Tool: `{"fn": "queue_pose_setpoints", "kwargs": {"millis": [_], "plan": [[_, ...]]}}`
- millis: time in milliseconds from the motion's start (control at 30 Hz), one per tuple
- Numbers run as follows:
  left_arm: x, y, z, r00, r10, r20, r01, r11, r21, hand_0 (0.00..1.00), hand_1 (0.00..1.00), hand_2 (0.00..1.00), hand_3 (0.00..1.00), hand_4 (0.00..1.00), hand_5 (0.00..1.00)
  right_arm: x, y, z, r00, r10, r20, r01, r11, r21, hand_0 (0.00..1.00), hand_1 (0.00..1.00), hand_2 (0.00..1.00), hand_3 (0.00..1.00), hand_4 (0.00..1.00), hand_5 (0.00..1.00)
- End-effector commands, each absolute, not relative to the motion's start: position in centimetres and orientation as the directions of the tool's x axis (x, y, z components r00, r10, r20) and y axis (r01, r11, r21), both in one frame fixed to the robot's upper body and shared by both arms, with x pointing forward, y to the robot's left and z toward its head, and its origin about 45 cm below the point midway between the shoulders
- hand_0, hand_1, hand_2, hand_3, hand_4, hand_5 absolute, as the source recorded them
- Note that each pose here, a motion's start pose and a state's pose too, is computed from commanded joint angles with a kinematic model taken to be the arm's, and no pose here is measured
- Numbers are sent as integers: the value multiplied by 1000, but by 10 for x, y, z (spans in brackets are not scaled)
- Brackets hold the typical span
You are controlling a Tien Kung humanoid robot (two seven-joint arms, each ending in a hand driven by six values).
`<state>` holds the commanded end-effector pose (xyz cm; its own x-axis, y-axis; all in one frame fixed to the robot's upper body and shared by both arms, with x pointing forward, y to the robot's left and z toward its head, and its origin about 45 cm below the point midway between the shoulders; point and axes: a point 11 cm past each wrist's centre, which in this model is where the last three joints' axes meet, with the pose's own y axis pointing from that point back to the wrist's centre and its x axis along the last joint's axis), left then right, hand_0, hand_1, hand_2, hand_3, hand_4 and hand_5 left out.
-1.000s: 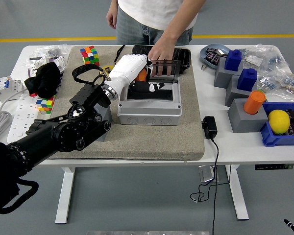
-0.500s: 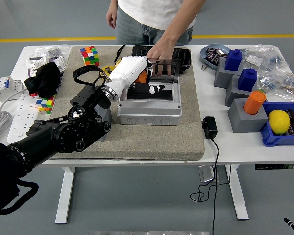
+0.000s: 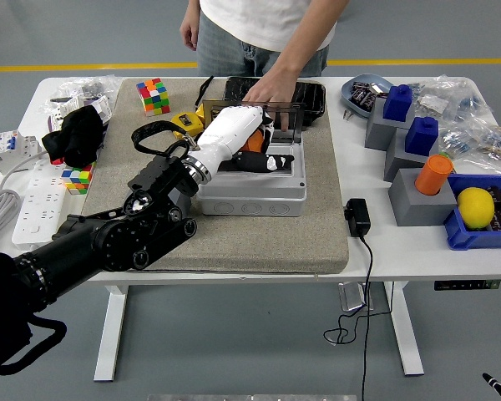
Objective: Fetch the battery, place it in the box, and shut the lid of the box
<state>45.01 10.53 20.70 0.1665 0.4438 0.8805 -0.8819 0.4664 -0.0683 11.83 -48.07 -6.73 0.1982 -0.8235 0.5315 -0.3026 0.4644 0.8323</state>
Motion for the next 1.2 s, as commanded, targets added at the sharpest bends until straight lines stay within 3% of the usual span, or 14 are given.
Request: {"fn": "queue_pose_setpoints", "kwargs": {"millis": [733, 1200], "plan": [[450, 110, 208, 203, 638, 743, -920, 385, -79, 33, 2, 10, 2, 811, 380, 123, -476, -68, 220, -820, 528, -308, 455, 835, 851, 826, 797, 817, 998, 998], [446, 107, 206, 192, 605, 773, -910, 405, -91, 39, 2, 12, 2, 823, 389, 127, -475, -68, 225, -819, 528, -313, 453, 835, 850, 826, 798, 817, 998, 998]]}}
